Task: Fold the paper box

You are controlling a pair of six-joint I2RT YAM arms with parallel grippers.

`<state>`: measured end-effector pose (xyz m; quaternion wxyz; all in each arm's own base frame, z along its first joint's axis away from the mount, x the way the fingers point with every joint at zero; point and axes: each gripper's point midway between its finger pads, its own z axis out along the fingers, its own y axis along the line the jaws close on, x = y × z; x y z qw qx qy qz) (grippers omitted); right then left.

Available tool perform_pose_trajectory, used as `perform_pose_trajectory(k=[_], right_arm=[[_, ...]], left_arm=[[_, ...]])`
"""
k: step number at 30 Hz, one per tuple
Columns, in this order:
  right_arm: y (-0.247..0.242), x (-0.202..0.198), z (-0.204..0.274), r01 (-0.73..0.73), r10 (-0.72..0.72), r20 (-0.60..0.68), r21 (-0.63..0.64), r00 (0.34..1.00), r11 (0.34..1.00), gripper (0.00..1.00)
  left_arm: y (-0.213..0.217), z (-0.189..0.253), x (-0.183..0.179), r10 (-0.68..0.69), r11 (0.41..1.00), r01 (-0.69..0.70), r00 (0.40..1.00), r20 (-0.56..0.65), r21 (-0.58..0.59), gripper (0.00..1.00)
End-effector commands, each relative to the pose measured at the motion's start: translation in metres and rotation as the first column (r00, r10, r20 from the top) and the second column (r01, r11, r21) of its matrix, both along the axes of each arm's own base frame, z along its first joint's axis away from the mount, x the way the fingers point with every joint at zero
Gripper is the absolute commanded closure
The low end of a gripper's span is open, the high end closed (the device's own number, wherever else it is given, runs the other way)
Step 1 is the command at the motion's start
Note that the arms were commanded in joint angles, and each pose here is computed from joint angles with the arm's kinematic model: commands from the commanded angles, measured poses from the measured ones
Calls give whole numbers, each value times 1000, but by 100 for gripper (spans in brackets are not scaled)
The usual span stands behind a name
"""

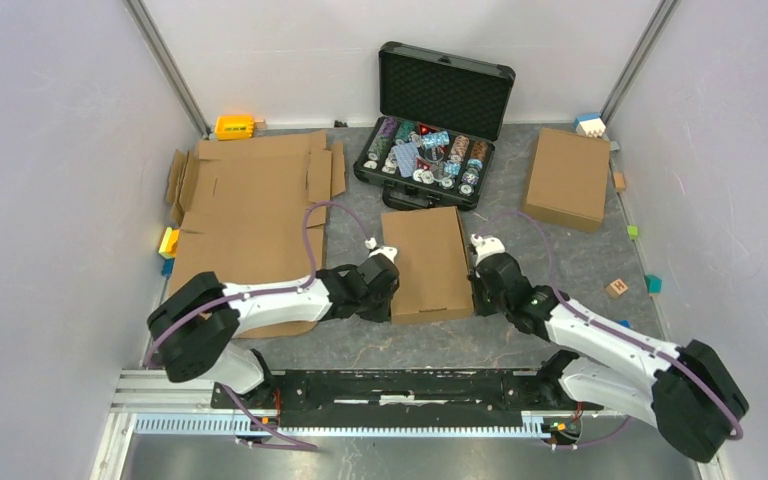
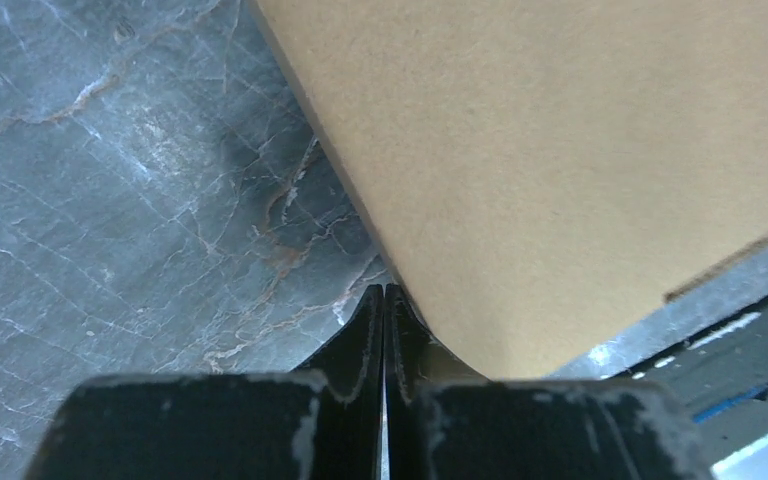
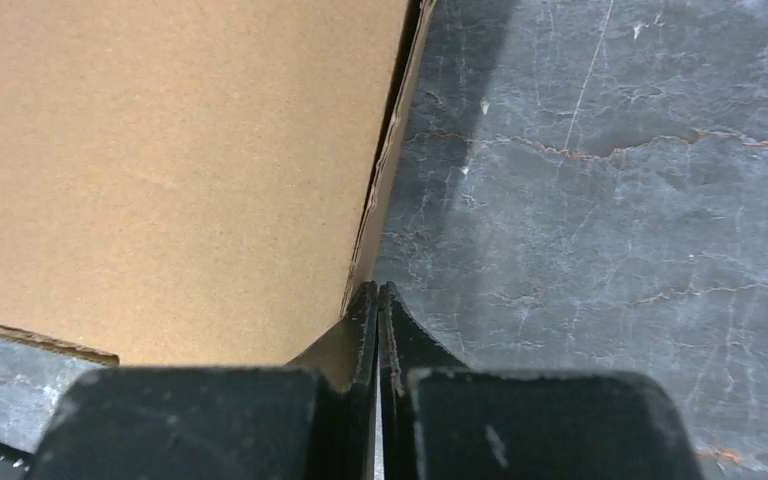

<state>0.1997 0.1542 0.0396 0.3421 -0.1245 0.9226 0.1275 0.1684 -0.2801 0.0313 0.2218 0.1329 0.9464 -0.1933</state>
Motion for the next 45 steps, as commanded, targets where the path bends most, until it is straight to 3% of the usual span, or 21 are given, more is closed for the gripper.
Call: perform_pose_trajectory(k=[1,5,9,12,21,24,26,28,30,32,36,41,45], right_arm=[[59,1,36,-131,129,21,144,991,981,100],[8,13,30,89,-88,50,-36,995,995,100],[-56,18,34,324,-297,145,-239,944,915,100],[-81,14,32,387,-354,162,-297,921,873,100],[-103,2,18,410,-386,139,-335,912,848,100],[-97,3,17,393,-372,126,-308,920,867,100],[-70,4,15,289,-282,64,-232,957,929,100],[-7,0,21,101,-101,-2,-8,995,995,100],[41,-4,40,1,-3,16,139,1000,990,100],[74,-8,55,-60,56,25,175,998,983,100],[82,-9,52,-36,39,-20,134,999,990,100],[23,2,47,155,-153,59,-22,986,988,100],[-42,0,40,343,-322,124,-237,939,909,100]], left_arm=[[-58,35,10,-37,982,46,998,51,-183,98],[-37,37,14,-2,990,15,996,94,-139,98],[-10,39,18,24,996,-13,993,117,-89,98],[9,39,21,57,996,-47,991,124,-82,98],[19,36,18,72,994,-63,991,111,-87,98],[14,35,20,79,992,-68,991,105,-102,98],[3,35,20,72,990,-60,994,88,-130,98],[-17,34,17,42,986,-31,997,65,-162,98],[-37,36,15,15,984,-3,998,65,-176,98],[-54,39,13,-9,981,22,998,68,-191,98],[-61,38,11,-26,983,37,997,66,-181,98],[-36,37,14,16,992,-1,994,109,-129,98],[-20,38,16,28,995,-16,992,123,-98,98]])
